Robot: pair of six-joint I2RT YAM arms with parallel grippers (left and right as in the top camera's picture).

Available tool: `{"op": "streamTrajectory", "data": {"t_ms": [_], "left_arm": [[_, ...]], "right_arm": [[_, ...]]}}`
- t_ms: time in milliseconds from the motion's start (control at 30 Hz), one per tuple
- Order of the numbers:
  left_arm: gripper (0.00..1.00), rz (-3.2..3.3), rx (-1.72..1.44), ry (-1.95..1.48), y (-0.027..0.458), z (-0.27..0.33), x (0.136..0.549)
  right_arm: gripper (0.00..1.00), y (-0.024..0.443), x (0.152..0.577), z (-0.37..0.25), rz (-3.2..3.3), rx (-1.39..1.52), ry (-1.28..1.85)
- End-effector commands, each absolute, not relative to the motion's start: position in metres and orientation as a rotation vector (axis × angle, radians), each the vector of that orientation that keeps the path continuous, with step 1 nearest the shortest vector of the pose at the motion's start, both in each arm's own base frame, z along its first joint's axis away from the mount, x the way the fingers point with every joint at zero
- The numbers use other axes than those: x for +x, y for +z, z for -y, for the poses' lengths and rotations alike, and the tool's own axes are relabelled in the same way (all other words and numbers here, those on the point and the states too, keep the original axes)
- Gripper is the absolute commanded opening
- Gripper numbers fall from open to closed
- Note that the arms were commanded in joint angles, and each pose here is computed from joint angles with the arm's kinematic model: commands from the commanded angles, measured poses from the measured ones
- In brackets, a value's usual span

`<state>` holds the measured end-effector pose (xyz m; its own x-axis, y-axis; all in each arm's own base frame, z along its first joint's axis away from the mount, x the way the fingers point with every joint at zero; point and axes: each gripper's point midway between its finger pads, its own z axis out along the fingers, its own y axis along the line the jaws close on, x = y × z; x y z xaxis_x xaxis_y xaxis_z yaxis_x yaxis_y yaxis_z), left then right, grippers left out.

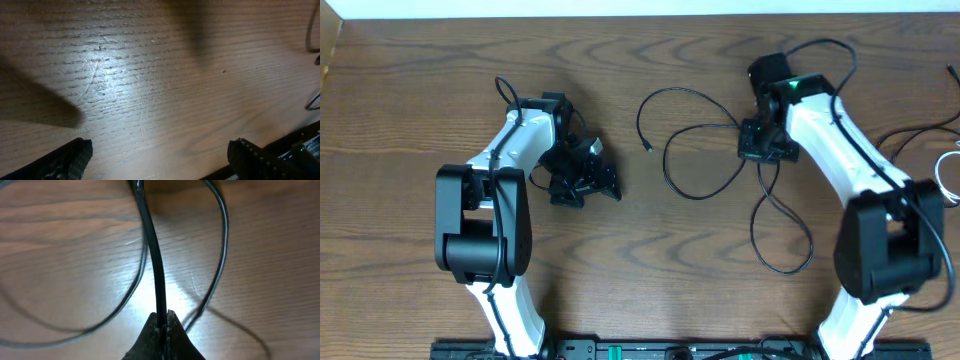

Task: Untangle cables

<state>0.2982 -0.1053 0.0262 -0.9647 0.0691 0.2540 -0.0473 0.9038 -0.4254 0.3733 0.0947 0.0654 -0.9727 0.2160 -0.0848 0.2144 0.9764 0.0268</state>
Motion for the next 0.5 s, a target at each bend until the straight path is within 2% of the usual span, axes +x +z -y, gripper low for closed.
{"op": "streamTrajectory", "data": {"t_ms": [0, 333, 467], "left_arm": [[0.91, 2.804, -0.014, 0.619, 0.025, 0.103, 0.299], [0.91, 2.793, -0.011, 0.626, 0.026, 0.104, 0.297], [0.91, 2.791, -0.01, 0.626, 0.026, 0.104, 0.296]], "right_arm": [[0.01, 0.046, 0.373, -0.098, -3.049, 0.427, -0.01], [0.02, 0.025, 0.381, -0.117, -2.974, 0.635, -0.066], [0.08, 0.027, 0.382, -0.112, -2.927, 0.659, -0.155]]}}
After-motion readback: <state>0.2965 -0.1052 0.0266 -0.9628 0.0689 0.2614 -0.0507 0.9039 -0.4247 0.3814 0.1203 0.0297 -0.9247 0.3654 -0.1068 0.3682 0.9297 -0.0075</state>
